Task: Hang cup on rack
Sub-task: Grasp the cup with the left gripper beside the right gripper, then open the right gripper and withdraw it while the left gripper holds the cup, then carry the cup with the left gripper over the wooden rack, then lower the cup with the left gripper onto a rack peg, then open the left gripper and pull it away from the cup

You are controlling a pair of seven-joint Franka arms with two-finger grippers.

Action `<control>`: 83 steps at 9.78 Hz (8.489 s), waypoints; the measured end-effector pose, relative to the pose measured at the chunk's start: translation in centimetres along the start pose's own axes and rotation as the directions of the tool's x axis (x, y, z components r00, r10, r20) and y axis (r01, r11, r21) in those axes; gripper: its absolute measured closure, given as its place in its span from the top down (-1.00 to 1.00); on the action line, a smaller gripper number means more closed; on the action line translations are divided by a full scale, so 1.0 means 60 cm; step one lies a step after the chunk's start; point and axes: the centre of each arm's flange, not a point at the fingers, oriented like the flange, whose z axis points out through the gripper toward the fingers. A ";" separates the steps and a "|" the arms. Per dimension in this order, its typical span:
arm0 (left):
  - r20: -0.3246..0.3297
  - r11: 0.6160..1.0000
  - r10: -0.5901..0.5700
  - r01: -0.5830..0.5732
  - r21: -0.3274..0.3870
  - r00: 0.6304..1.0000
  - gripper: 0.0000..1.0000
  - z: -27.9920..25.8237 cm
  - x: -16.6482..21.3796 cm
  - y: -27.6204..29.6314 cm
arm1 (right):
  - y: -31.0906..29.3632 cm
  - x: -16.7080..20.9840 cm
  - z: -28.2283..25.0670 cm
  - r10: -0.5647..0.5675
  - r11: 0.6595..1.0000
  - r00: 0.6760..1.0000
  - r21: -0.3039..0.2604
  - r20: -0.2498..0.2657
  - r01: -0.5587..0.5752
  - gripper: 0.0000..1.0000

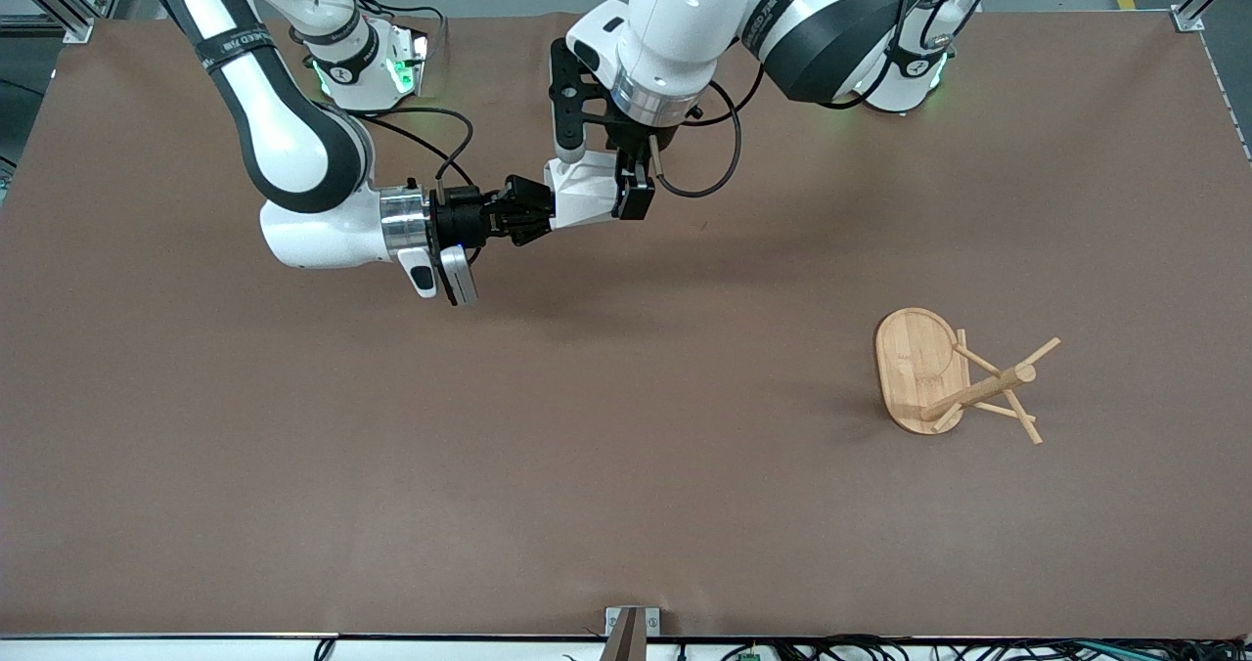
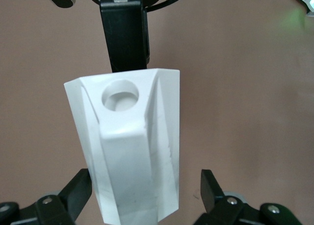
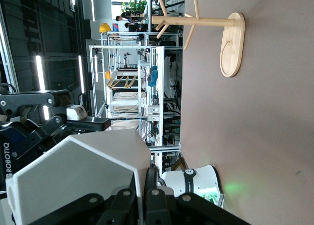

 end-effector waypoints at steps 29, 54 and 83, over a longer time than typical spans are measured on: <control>0.026 0.680 -0.733 0.733 0.027 0.680 0.44 -0.037 -0.088 -0.082 | -0.001 0.020 -0.544 0.021 0.358 0.990 -0.923 -0.141 -0.140 1.00; -0.017 0.563 -0.825 0.825 0.049 0.564 0.44 0.061 -0.726 -0.239 | -0.396 -0.040 -0.675 0.079 0.136 0.941 -0.931 -0.330 -0.338 1.00; -0.080 0.500 -0.862 0.866 0.019 0.500 1.00 0.010 -0.778 -0.313 | -0.386 -0.031 -0.680 0.066 0.136 0.942 -0.933 -0.328 -0.334 1.00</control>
